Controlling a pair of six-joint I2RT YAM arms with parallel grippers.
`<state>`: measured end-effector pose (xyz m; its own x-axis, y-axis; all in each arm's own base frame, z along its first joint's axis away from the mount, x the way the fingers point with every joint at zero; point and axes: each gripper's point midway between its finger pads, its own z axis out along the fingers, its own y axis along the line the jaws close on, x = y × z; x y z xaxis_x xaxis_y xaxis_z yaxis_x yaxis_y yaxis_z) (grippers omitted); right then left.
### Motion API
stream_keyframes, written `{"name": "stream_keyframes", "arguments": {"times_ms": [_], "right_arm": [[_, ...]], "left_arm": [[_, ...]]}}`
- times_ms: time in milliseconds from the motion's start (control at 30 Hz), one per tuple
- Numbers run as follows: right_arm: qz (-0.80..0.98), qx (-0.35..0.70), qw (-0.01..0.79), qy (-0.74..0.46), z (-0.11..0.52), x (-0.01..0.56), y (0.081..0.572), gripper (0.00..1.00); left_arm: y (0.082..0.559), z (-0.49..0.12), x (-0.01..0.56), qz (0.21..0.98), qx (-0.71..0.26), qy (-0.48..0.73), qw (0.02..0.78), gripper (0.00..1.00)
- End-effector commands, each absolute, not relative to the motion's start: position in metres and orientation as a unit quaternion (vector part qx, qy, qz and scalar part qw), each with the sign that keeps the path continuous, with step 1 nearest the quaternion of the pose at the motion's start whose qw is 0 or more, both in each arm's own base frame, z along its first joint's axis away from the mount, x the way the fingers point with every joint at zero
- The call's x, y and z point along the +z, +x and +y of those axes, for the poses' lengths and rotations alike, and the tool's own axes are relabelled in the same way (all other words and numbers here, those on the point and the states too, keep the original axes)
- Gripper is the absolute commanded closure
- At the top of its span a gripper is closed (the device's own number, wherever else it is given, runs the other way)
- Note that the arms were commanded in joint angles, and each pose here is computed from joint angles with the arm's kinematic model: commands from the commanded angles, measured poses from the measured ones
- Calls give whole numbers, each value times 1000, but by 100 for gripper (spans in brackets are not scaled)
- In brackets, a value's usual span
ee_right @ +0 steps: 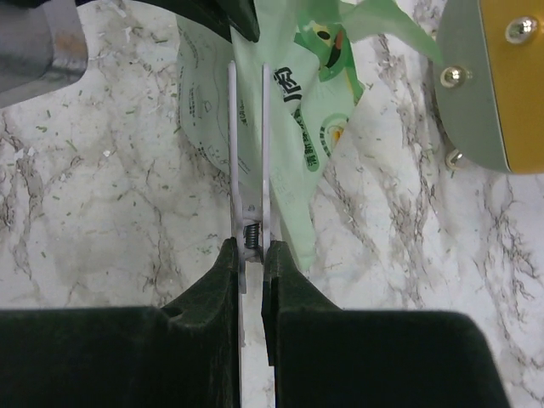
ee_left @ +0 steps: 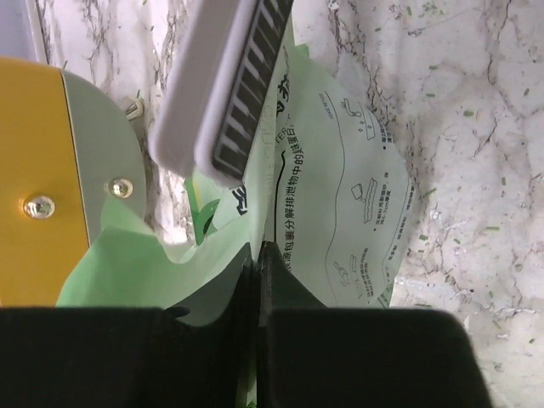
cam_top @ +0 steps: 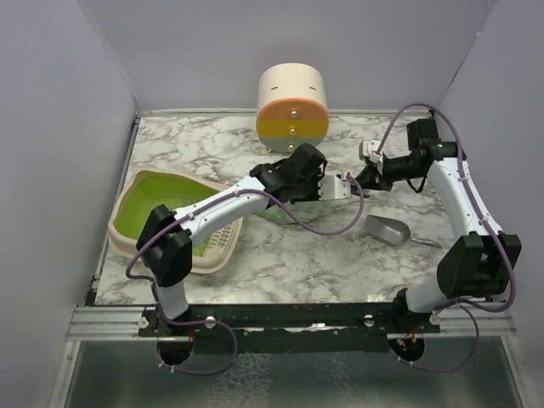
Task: Fill the litter box with clean litter
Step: Clamp the cat litter bag at the center of the board.
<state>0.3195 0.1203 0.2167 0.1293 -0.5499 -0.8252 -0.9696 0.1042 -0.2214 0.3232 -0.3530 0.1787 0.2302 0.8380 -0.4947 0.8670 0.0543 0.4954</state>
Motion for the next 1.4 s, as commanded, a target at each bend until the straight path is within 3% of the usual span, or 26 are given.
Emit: {"name": "stream_keyframes", "arguments": {"times_ms": [0,333,867,1367], "right_arm": [[602,207,440,-634,125,210,336,99],[578,186,450,-655,125,196,349,99],[512,147,468,-705,125,185,314,99],[518,113,506,-681,125,212,349,99]], "left_arm": [[313,-362,186,621,-62,691,366,100],[301,-363,203,622,-97,684,368,100],[312,-358,208,644,-93,658,378,100],[310,-368,209,646,-118,648,384,100]]}}
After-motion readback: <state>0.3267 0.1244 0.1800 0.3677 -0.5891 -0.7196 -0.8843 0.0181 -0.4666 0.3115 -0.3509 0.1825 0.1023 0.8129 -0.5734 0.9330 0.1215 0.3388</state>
